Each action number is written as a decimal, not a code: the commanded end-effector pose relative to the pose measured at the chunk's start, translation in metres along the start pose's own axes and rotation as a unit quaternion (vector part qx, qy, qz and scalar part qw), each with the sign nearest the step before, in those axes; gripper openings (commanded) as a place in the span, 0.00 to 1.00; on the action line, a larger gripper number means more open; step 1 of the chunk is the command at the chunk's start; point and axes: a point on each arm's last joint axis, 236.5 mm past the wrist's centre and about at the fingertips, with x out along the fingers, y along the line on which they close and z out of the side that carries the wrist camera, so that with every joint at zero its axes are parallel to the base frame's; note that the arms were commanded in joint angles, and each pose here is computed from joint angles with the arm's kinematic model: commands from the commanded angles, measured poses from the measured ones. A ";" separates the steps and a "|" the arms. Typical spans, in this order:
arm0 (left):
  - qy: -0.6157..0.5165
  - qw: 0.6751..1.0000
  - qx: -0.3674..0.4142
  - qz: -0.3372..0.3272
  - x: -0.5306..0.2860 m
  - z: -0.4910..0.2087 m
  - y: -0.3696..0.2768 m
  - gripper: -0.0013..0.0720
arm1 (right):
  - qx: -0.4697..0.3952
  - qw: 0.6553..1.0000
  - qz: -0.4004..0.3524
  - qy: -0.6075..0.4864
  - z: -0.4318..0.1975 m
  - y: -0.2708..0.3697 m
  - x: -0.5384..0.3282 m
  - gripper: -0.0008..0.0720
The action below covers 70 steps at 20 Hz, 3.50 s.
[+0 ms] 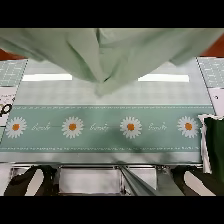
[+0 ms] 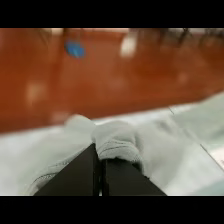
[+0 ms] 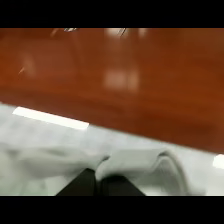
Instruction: Fold the shirts.
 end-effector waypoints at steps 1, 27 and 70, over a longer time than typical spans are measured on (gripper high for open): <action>-0.092 0.987 0.107 0.077 -0.067 0.053 -0.040 0.04 | -0.050 0.990 -0.096 -0.090 0.028 0.020 -0.103 0.05; 0.173 0.944 -0.225 0.168 0.150 -0.289 0.231 0.04 | 0.252 0.941 -0.021 0.225 -0.310 -0.127 0.201 0.05; 0.447 0.735 -0.502 0.096 0.053 -0.498 0.185 0.70 | 0.385 0.864 0.003 0.324 -0.411 -0.097 0.066 0.58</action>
